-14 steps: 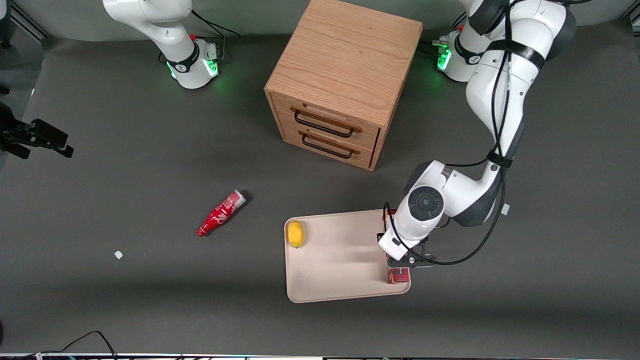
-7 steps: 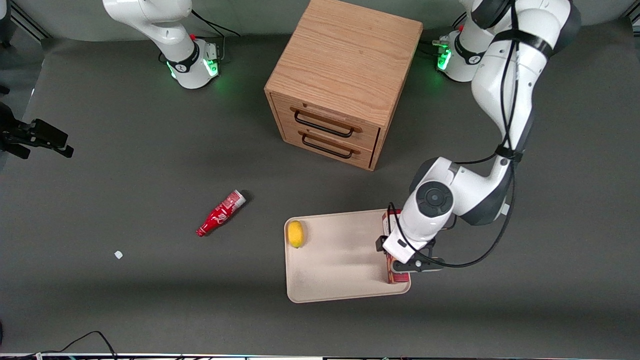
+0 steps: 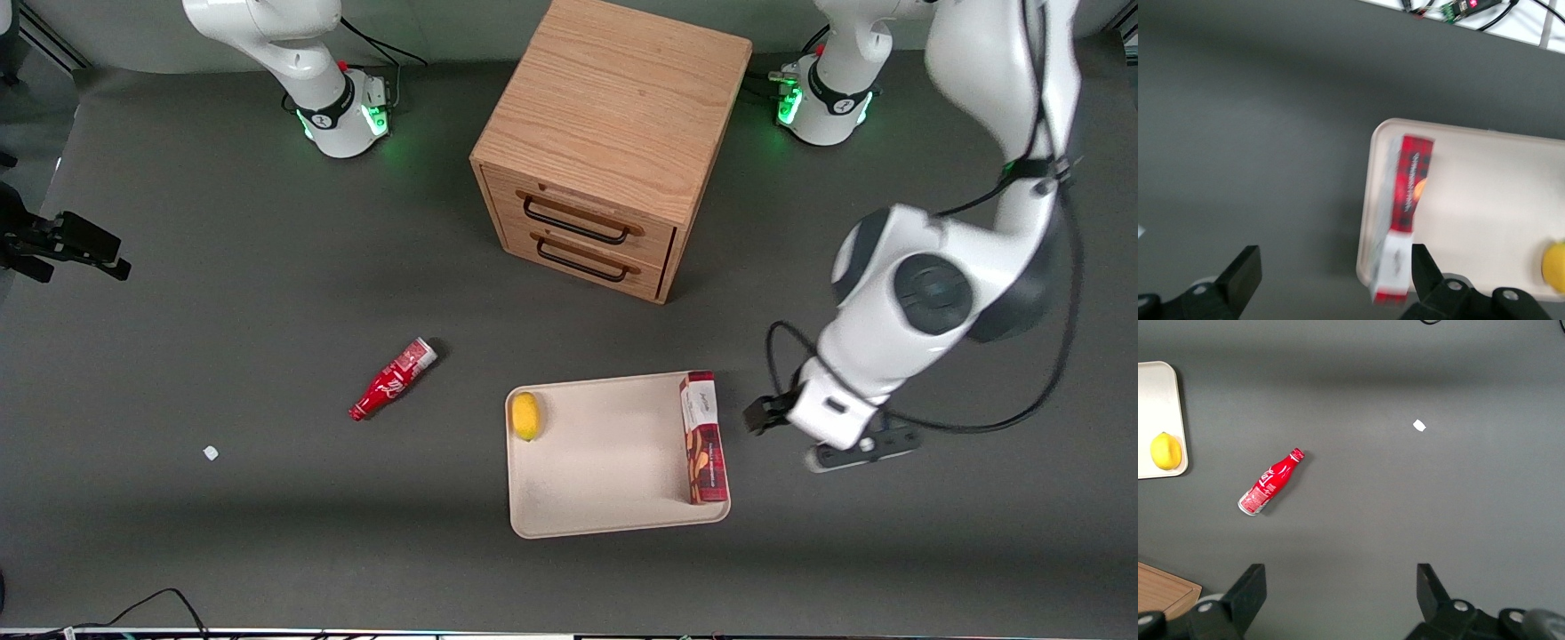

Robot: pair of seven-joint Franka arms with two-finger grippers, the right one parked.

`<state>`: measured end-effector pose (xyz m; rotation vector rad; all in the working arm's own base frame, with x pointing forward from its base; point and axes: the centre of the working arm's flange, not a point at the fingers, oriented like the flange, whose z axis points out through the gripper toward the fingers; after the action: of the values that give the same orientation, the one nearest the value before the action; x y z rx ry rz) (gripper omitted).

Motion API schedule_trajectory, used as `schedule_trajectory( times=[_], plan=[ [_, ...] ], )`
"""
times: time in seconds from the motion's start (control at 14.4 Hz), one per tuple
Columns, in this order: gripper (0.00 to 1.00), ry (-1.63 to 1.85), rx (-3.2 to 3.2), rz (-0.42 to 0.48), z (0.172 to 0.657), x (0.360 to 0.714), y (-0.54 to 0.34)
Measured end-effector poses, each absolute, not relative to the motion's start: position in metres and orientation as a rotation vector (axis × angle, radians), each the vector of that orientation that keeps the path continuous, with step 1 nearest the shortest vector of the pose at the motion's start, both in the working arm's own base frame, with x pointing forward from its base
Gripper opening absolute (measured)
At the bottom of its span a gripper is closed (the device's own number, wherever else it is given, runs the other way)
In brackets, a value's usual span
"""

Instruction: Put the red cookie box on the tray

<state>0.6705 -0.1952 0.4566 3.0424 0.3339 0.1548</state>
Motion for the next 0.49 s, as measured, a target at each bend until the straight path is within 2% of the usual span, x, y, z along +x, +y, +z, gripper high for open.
schedule_trajectory(
  times=[0.21,0.49],
  plan=[
    [1.0,0.255,3.095,0.078,0.513,0.649,-0.116],
    [1.0,0.119,3.159,0.011,0.561,0.609,-0.027]
  ],
)
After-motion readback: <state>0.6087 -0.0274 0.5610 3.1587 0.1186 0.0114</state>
